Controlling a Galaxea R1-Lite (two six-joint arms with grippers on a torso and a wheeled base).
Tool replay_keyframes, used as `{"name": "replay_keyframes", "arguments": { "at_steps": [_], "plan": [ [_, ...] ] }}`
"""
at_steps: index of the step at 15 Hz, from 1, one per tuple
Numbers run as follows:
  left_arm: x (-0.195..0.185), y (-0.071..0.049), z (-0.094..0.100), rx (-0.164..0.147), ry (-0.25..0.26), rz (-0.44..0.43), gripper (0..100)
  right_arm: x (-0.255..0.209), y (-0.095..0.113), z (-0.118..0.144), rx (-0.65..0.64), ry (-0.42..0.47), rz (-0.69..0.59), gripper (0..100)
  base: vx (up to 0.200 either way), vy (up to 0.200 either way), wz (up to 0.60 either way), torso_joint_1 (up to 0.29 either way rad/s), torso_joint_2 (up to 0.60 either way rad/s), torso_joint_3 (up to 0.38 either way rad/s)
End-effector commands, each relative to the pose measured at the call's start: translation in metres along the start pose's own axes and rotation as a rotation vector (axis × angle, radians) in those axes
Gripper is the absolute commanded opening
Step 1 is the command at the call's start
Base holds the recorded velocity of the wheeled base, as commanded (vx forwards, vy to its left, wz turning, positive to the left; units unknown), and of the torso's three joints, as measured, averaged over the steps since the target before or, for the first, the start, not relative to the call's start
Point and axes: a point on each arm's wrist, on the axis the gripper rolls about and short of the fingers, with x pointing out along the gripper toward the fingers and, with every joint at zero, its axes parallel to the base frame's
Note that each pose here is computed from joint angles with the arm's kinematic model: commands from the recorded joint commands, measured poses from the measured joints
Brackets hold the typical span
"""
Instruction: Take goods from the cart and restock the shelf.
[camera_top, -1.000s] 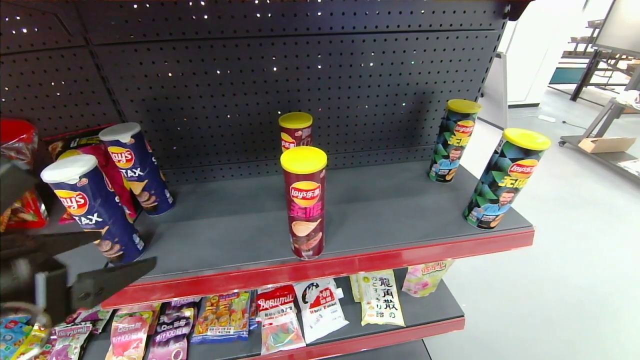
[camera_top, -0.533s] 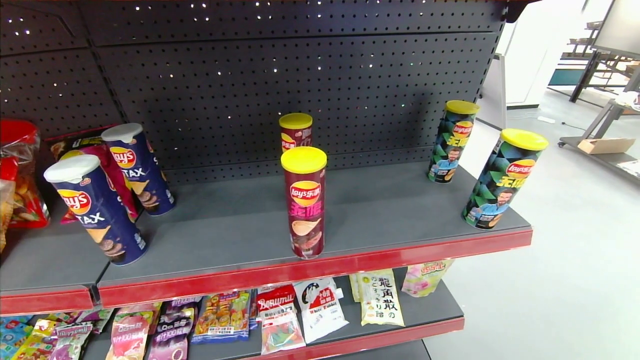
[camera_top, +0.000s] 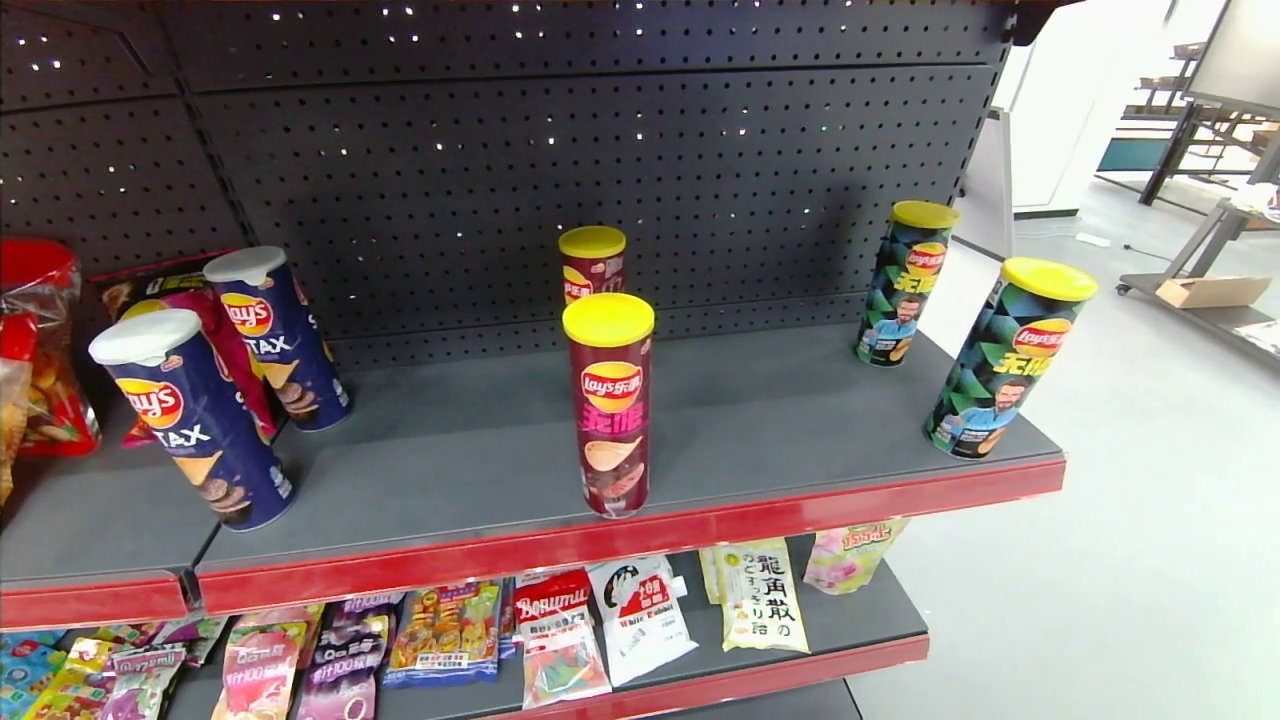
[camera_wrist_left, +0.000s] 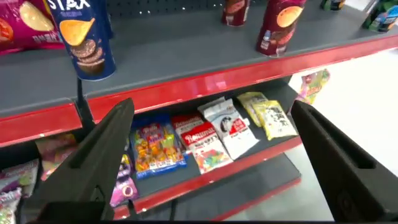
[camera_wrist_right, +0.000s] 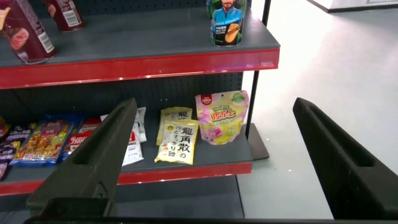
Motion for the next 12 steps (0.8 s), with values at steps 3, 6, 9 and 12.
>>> {"name": "replay_keyframes", "arguments": {
  "at_steps": [3, 6, 9, 12],
  "plan": [
    [0.008, 0.002, -0.018, 0.021, 0.032, 0.001, 100, 0.000, 0.000, 0.000, -0.001, 0.001, 0.001, 100, 0.000, 0.000, 0.60, 0.002, 0.00, 0.002],
    [0.010, 0.003, -0.024, 0.023, 0.038, 0.004, 100, 0.000, 0.000, 0.000, -0.001, 0.001, 0.003, 100, 0.000, 0.000, 0.60, 0.009, 0.00, 0.004],
    [0.011, 0.003, -0.025, 0.043, 0.028, 0.002, 100, 0.000, 0.000, 0.000, -0.003, 0.002, 0.004, 100, 0.000, 0.000, 0.00, 0.000, 0.00, 0.000],
    [0.011, 0.003, -0.023, 0.063, -0.002, 0.011, 100, 0.000, 0.002, 0.000, -0.013, 0.003, 0.090, 100, 0.000, 0.000, 0.00, 0.000, 0.00, 0.000]
  ]
}}
